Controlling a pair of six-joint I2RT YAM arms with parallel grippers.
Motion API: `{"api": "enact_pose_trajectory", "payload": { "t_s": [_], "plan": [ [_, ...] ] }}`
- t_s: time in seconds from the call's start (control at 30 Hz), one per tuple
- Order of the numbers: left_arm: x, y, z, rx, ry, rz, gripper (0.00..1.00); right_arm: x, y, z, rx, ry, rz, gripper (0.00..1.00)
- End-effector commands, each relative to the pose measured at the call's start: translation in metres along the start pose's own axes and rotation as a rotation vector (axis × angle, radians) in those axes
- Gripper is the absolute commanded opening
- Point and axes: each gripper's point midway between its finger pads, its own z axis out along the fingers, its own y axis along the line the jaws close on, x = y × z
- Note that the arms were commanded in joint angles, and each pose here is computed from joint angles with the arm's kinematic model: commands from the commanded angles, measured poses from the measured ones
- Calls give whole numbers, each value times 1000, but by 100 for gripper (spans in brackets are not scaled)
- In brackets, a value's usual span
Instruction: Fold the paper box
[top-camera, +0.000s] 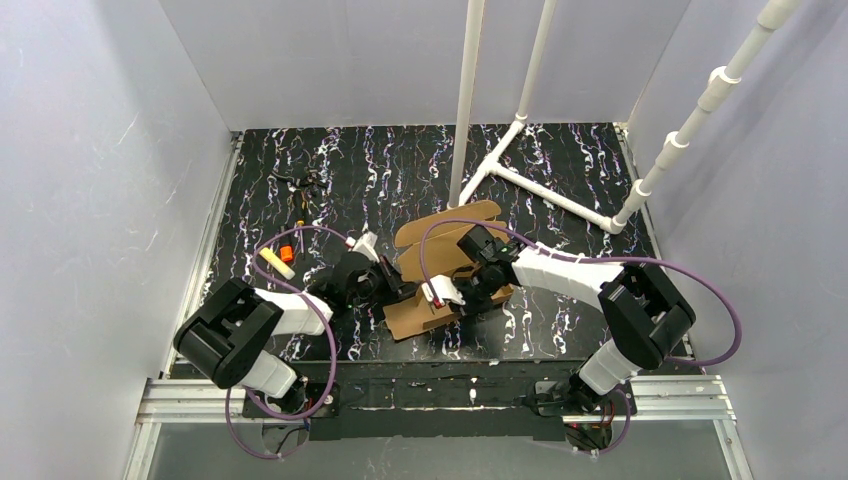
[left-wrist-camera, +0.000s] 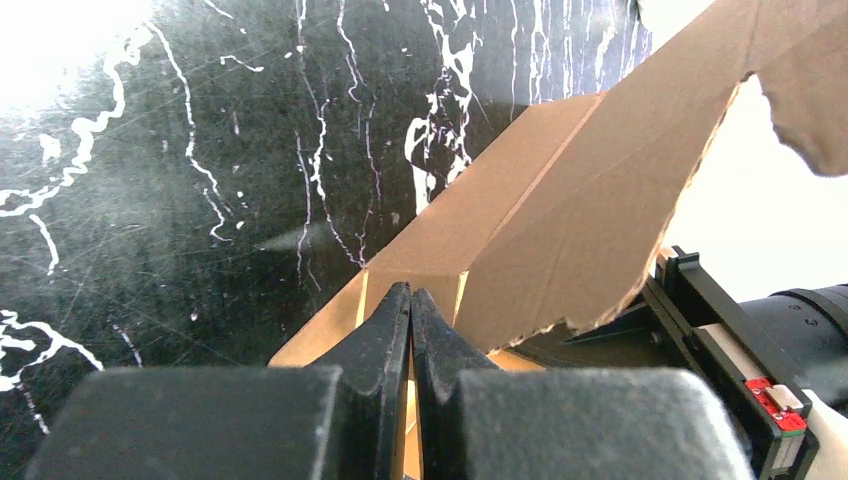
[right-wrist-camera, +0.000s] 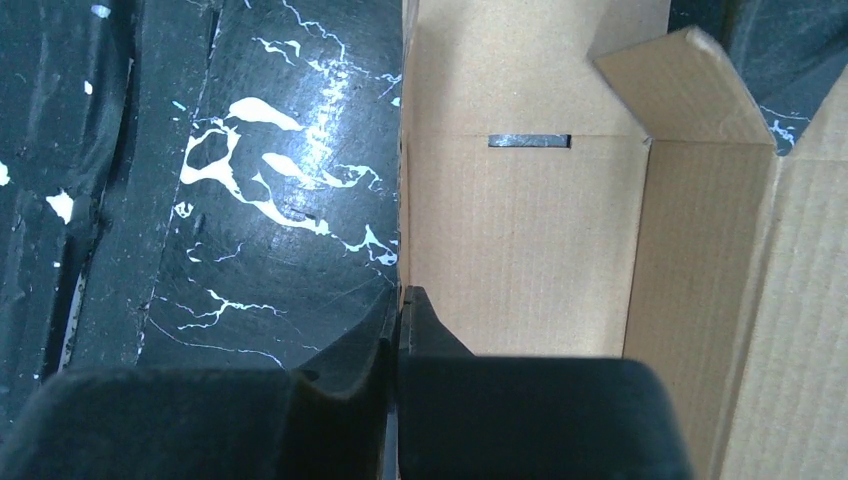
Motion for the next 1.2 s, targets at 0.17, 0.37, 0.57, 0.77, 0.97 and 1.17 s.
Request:
{"api": "enact_pose_trajectory", "payload": {
  "t_s": [0.17, 0.37, 0.57, 0.77, 0.97, 1.17],
  "plan": [
    [-6, 8, -9, -33, -77, -83, 0, -5, -10, 5, 36, -17, 48, 3],
    [-11, 8, -11, -41, -113, -136, 0, -4, -11, 7, 39, -14, 52, 3],
    [-12, 1, -5, -26, -99, -144, 0, -5, -13, 8, 49, -13, 54, 3],
    [-9, -6, -2, -11, -94, -148, 0, -5, -19, 9, 77, -5, 69, 2],
    [-9, -10, 8, -15, -93, -148, 0, -8, -15, 14, 64, -7, 60, 2],
    [-14, -7, 21, -31, -109, -153, 0, -9, -14, 15, 58, -7, 54, 2]
  ]
}}
